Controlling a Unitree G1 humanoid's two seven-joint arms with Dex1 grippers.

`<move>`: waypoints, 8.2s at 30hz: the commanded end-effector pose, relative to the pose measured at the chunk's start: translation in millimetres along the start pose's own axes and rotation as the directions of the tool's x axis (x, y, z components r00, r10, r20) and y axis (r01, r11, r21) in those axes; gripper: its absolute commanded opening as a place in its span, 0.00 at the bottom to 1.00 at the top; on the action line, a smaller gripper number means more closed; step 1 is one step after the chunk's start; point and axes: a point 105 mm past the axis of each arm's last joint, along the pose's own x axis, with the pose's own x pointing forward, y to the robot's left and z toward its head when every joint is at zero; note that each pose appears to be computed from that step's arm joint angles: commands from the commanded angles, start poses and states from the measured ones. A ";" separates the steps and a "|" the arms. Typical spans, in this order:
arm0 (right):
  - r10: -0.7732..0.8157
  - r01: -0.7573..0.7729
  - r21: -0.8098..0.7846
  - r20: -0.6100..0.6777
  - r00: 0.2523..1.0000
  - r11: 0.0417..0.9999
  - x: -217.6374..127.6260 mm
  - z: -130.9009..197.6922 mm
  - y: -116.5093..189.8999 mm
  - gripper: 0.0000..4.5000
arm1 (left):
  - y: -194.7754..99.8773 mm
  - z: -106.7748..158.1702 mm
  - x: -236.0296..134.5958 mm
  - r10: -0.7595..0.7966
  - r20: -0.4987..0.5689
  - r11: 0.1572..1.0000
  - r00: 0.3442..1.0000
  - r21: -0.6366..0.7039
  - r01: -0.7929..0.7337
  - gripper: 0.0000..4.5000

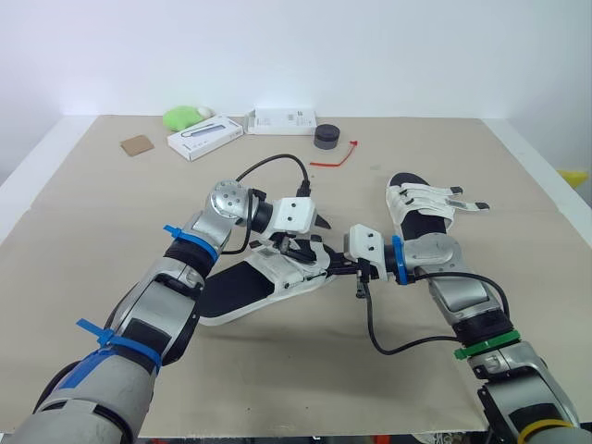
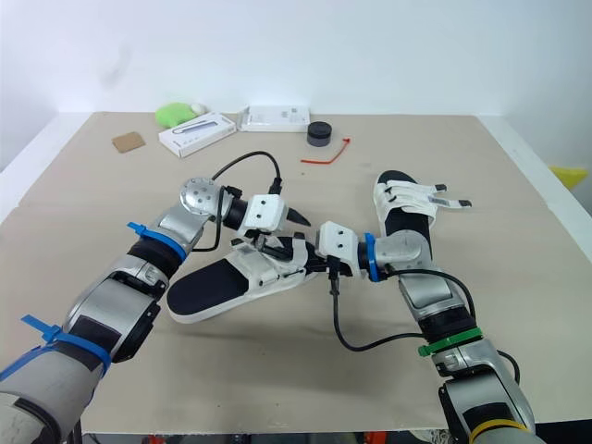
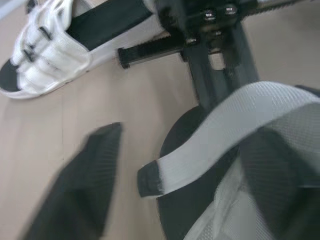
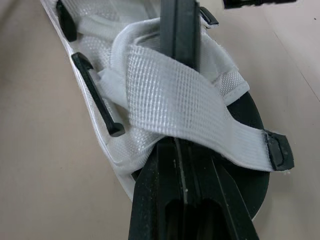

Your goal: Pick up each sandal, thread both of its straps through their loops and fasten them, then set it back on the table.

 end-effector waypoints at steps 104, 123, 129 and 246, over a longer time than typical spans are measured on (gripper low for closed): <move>0.090 -0.090 -0.005 -0.008 0.996 0.996 13.3 -4.7 7.9 0.00 | -98.5 2.1 -92.0 0.405 0.019 0.889 0.914 -0.242 -0.389 0.98; 0.117 -0.117 0.004 -0.001 0.993 0.993 0.9 5.4 17.1 0.00 | -50.7 -37.5 -101.1 0.479 -0.095 0.871 0.873 -0.072 -0.486 0.98; 0.119 -0.119 0.029 -0.010 0.993 0.992 0.0 3.4 22.2 0.00 | -40.7 -34.3 -94.6 0.457 -0.062 0.887 0.887 -0.037 -0.459 0.98; 0.058 -0.057 0.041 -0.022 0.998 0.998 4.5 -3.6 17.3 0.00 | -37.7 30.2 -49.3 -0.099 0.289 0.570 0.952 -0.768 0.292 0.01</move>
